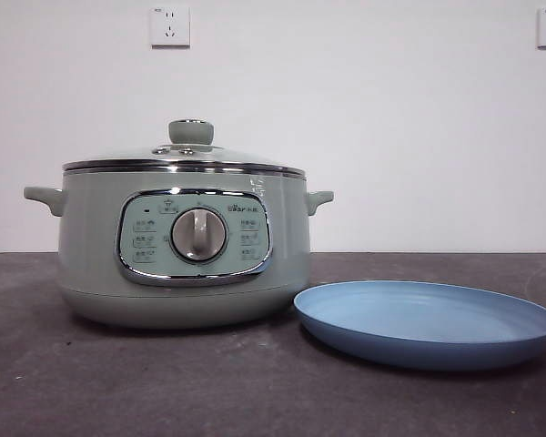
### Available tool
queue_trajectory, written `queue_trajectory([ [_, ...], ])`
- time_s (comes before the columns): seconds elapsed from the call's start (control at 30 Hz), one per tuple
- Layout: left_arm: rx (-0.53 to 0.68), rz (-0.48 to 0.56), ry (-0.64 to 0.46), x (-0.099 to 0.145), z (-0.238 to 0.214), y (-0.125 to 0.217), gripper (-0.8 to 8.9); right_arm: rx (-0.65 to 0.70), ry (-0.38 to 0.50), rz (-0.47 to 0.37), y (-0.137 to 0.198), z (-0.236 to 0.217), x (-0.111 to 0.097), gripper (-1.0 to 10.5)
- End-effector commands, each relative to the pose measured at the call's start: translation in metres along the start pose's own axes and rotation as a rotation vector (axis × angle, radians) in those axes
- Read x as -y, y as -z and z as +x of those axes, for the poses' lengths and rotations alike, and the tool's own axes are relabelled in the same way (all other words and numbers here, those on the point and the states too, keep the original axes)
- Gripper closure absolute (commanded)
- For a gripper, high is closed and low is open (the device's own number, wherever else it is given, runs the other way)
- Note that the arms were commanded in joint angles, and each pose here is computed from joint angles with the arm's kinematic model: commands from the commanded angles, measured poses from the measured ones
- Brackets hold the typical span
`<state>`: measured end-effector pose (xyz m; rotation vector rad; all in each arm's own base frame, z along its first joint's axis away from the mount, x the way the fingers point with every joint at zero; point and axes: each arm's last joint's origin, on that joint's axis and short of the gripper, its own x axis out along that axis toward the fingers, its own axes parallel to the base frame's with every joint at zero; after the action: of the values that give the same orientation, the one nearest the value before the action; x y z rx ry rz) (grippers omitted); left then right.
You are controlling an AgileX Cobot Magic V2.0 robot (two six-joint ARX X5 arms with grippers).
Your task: Take the potato out from the steamer,put the potato on the plate,close the lid
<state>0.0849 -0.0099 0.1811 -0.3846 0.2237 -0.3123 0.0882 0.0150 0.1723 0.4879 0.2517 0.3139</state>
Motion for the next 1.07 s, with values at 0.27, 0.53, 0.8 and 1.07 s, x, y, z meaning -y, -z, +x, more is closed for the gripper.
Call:
queue_trajectory([
  [0.27,-0.038,0.022,0.091,0.028,-0.018,-0.047,8.21,-0.048,-0.134,-0.013,-0.05,-0.012,-0.034,9.6],
  [0.53,-0.212,0.144,0.204,0.047,-0.019,-0.085,8.21,-0.284,-0.284,-0.208,-0.1,-0.012,-0.068,9.6],
  [0.8,-0.38,0.272,0.242,0.062,-0.023,-0.119,8.22,-0.521,-0.388,-0.429,-0.136,-0.013,-0.095,9.6],
  [1.07,-0.464,0.284,0.241,0.07,-0.028,-0.135,8.19,-0.606,-0.435,-0.457,-0.141,-0.006,-0.103,9.4],
])
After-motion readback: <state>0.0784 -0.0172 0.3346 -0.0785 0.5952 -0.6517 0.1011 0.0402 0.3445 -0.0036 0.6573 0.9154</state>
